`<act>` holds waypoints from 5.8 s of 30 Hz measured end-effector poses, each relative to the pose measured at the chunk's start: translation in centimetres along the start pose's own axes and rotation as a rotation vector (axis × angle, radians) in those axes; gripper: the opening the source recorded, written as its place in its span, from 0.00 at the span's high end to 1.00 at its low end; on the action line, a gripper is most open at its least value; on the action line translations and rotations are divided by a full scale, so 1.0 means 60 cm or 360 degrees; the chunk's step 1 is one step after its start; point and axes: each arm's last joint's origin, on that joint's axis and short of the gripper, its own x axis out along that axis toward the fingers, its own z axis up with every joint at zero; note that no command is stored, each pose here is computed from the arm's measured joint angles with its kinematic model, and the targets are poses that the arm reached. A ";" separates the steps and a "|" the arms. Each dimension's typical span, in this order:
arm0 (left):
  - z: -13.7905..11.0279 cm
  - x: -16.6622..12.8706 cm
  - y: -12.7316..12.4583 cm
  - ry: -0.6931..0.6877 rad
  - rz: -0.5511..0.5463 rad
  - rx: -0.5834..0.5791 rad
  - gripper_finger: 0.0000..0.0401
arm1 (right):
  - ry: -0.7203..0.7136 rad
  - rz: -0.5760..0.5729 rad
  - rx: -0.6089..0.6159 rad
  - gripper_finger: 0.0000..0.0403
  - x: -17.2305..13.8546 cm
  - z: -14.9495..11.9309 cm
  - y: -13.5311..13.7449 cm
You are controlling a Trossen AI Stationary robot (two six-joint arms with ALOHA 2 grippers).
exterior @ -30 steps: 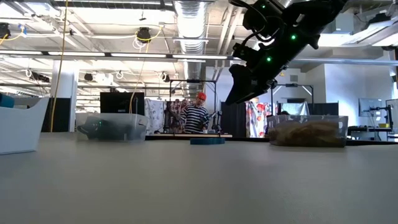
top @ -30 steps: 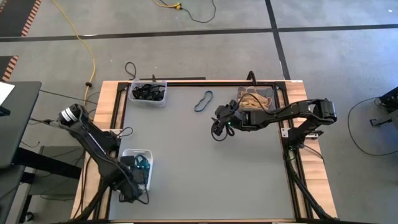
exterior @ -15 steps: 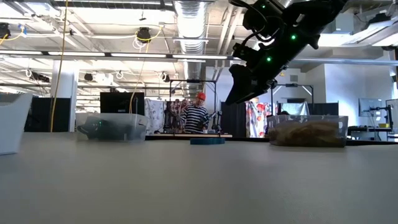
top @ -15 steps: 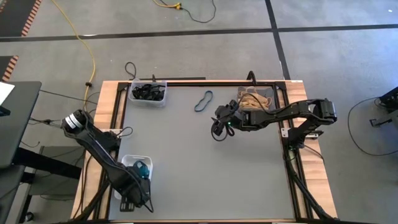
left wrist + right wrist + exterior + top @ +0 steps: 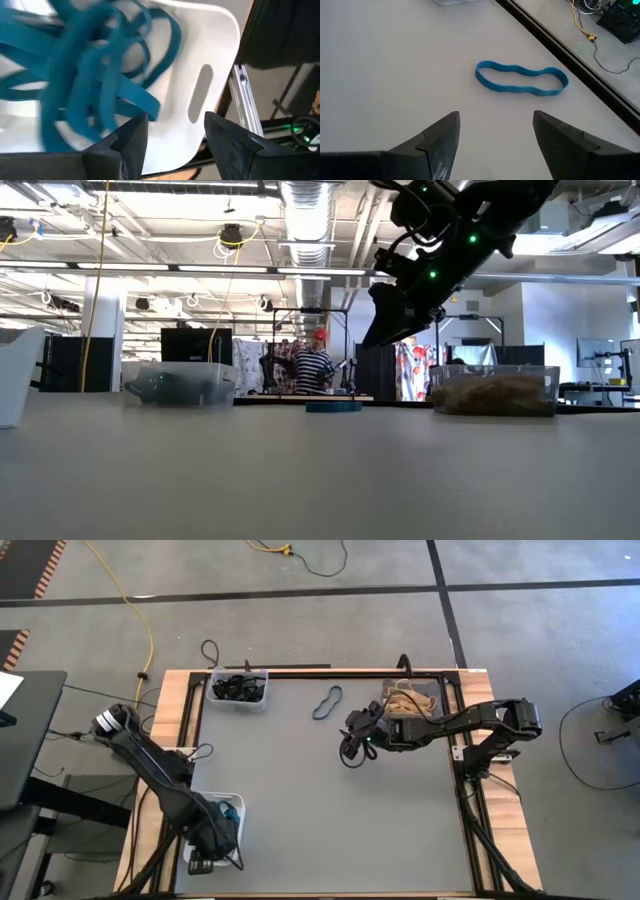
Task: Sort rubber bands into baskets
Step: Put the blue rubber band into the white bin, then return to Home Position
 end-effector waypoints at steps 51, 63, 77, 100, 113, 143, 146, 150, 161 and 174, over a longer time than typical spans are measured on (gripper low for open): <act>0.363 -0.153 0.532 -0.1307 0.0740 -0.0217 0.54 | 0.0189 -0.0118 0.0018 0.30 0.011 -0.016 -0.030; 0.428 -0.142 0.581 -0.1152 0.0710 -0.0238 0.38 | 0.0232 -0.0127 -0.0007 0.30 0.011 -0.020 -0.031; 0.415 -0.142 0.592 -0.1045 0.0613 -0.0190 0.91 | 0.0234 -0.0125 0.0003 0.30 0.010 -0.021 -0.030; 0.141 -0.319 0.232 -0.0947 0.0686 0.0132 1.00 | 0.0232 -0.0118 0.0025 0.30 0.009 -0.022 -0.027; -0.057 -0.290 0.076 -0.0847 0.0228 0.0105 1.00 | 0.0177 -0.0089 0.0064 0.30 0.006 -0.017 -0.019; -0.018 -0.053 -0.027 -0.0073 0.1035 0.0171 1.00 | 0.0178 -0.0079 0.0062 0.30 0.005 -0.018 -0.017; -0.016 -0.041 -0.020 -0.0087 0.1090 0.0164 0.97 | 0.0178 -0.0079 0.0061 0.30 0.005 -0.018 -0.017; -0.014 -0.040 -0.017 -0.0200 0.1174 0.0178 0.87 | 0.0178 -0.0079 0.0062 0.30 0.005 -0.018 -0.017; -0.019 -0.043 -0.018 -0.0295 0.1254 0.0175 0.46 | 0.0179 -0.0079 0.0060 0.30 0.005 -0.018 -0.017; -0.067 -0.085 -0.022 -0.0842 0.1223 0.0168 0.44 | 0.0099 0.0010 -0.0076 0.30 -0.023 -0.007 0.002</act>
